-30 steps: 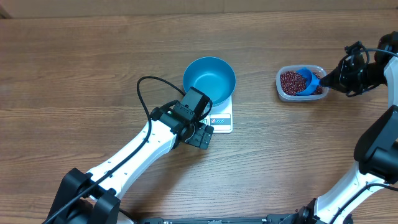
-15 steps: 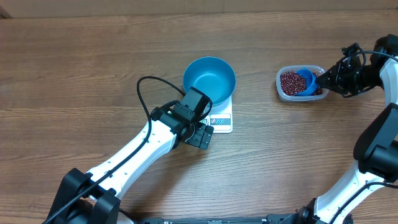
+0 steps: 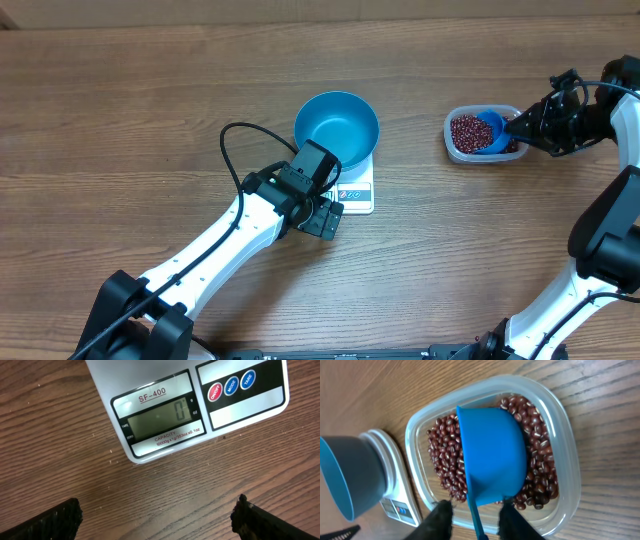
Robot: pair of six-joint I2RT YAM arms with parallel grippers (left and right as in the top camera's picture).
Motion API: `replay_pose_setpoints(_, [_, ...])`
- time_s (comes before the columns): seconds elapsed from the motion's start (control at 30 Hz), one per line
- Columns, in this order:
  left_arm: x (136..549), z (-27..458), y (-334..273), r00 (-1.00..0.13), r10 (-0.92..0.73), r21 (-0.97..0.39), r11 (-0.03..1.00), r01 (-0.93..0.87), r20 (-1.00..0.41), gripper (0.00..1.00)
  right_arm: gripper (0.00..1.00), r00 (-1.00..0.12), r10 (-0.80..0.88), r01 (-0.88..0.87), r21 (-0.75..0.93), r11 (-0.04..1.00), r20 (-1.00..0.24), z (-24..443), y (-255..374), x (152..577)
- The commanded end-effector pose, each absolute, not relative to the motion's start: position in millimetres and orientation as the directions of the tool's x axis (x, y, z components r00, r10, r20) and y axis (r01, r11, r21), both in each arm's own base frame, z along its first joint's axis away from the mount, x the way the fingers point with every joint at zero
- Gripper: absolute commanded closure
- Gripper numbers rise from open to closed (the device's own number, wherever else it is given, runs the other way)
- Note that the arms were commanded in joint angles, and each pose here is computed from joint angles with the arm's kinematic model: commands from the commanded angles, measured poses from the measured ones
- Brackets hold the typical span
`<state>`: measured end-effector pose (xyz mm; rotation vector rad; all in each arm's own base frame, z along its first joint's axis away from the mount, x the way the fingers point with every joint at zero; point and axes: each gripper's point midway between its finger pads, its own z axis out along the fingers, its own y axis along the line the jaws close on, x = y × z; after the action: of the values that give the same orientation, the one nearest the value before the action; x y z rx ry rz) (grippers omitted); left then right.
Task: Scoop item into bowl and weigh 150g on scale
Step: 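Drag the blue scoop through the beans with the right gripper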
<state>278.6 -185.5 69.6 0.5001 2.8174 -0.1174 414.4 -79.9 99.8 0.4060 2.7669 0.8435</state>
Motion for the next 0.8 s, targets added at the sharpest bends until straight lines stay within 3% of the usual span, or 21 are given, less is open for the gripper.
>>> replay_pose_setpoints(0.0, [278.0,70.6,-185.7,-0.891,0.349,-0.017,0.929,0.370,-0.292,0.00,0.62,-0.935,0.344,0.235,0.574,0.784,-0.087,93.7,-77.2,411.6])
replay_pose_setpoints(0.1, [278.0,70.8,-185.7,-0.890,0.349,-0.017,0.929,0.370,-0.292,0.00,0.62,-0.926,0.371,0.284,0.525,0.802,-0.066,87.8,-85.8,408.7])
replay_pose_setpoints(0.27, [278.0,70.6,-185.7,-0.891,0.349,-0.017,0.929,0.370,-0.292,0.00,0.71,-0.918,0.392,0.307,0.527,0.793,-0.055,87.8,-85.7,409.4])
replay_pose_setpoints(0.53, [278.0,70.8,-185.7,-0.890,0.349,-0.017,0.929,0.370,-0.292,0.00,0.73,-0.920,0.386,0.295,0.526,0.798,-0.069,88.0,-80.9,414.9])
replay_pose_setpoints(0.77, [277.9,70.6,-185.6,-0.891,0.349,-0.017,0.929,0.370,-0.291,0.00,0.86,-0.923,0.375,0.280,0.526,0.803,-0.083,88.3,-75.3,419.7])
